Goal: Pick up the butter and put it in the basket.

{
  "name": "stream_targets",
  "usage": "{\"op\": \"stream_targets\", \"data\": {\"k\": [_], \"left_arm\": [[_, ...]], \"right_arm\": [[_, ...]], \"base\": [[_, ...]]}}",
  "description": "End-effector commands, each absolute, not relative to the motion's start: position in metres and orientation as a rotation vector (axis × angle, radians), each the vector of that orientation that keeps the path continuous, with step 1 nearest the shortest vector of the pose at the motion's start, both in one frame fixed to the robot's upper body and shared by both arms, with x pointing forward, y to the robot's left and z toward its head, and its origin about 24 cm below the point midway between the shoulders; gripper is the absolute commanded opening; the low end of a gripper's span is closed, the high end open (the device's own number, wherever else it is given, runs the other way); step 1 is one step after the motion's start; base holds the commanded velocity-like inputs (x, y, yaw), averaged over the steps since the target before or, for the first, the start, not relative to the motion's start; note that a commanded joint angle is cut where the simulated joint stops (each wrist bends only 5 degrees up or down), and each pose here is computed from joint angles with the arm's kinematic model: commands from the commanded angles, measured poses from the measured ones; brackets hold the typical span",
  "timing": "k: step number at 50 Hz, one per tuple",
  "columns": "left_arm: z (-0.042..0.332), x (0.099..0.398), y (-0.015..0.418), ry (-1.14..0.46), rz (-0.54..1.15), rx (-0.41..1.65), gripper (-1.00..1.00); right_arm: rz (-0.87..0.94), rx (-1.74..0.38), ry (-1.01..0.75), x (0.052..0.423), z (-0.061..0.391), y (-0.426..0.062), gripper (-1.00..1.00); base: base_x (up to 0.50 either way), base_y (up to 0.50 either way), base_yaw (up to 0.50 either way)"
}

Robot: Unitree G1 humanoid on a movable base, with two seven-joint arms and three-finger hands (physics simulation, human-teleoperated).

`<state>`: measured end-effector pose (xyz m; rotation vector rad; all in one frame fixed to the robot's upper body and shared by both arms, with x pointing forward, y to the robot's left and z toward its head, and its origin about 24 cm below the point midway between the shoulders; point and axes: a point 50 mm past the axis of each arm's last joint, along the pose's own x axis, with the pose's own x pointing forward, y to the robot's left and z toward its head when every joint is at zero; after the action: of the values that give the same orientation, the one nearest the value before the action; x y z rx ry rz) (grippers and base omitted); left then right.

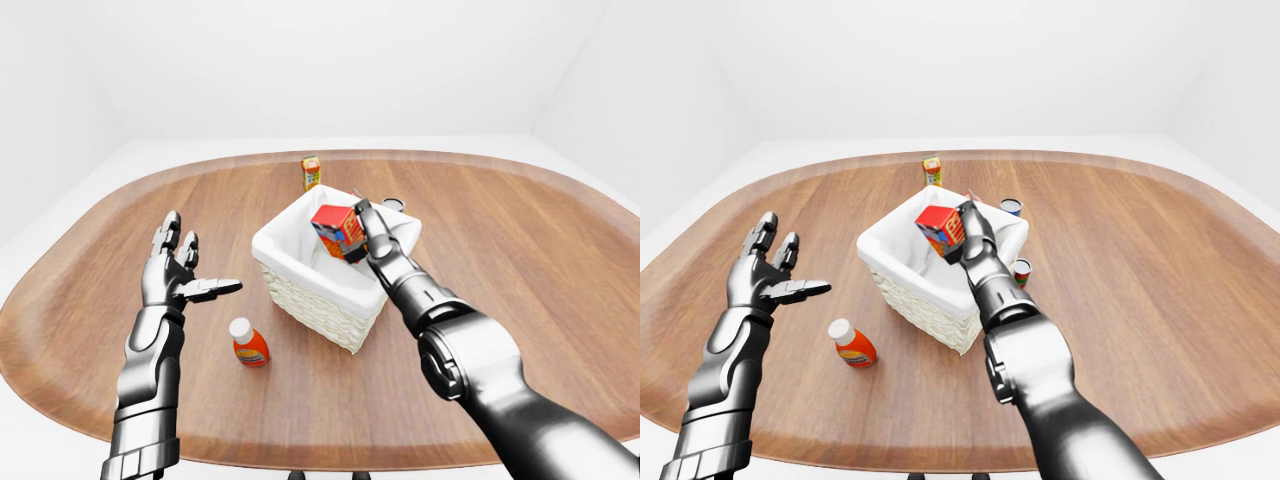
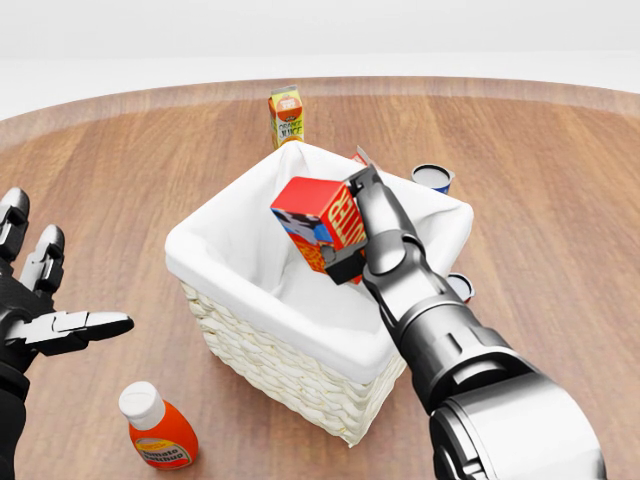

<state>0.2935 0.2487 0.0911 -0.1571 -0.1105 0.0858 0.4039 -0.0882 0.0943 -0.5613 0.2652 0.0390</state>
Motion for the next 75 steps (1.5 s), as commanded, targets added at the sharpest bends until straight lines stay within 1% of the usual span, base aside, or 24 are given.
{"op": "stream_targets", "data": {"k": [1,44,46,48,50,51,52,75], "left_arm": [[0.09,0.294,0.249,-0.106,0.088,-0.16,1.0],[0.088,0.295,0.251,-0.093,0.09,-0.167,1.0],[0.087,0.296,0.251,-0.092,0.091,-0.168,1.0],[0.087,0.296,0.251,-0.09,0.092,-0.168,1.0],[0.087,0.296,0.251,-0.089,0.091,-0.168,1.0],[0.087,0.296,0.251,-0.089,0.091,-0.168,1.0],[0.086,0.296,0.251,-0.088,0.091,-0.168,1.0],[0.087,0.295,0.252,-0.09,0.091,-0.17,1.0]], "right_arm": [[0.019,-0.556,0.219,0.407,0.105,-0.085,-1.0],[0.046,-0.579,0.241,0.401,0.093,-0.078,-1.0],[0.039,-0.569,0.24,0.402,0.094,-0.078,-0.96],[0.033,-0.563,0.239,0.402,0.095,-0.079,-0.44],[0.029,-0.56,0.238,0.402,0.095,-0.079,0.29],[0.028,-0.56,0.238,0.402,0.095,-0.079,0.58],[0.027,-0.561,0.238,0.402,0.095,-0.079,1.0],[0.053,-0.561,0.227,0.402,0.097,-0.074,1.0]], "base": [[0.0,0.0,0.0],[0.0,0.0,0.0],[0.0,0.0,0.0],[0.0,0.0,0.0],[0.0,0.0,0.0],[0.0,0.0,0.0],[0.0,0.0,0.0],[0.0,0.0,0.0]]}}
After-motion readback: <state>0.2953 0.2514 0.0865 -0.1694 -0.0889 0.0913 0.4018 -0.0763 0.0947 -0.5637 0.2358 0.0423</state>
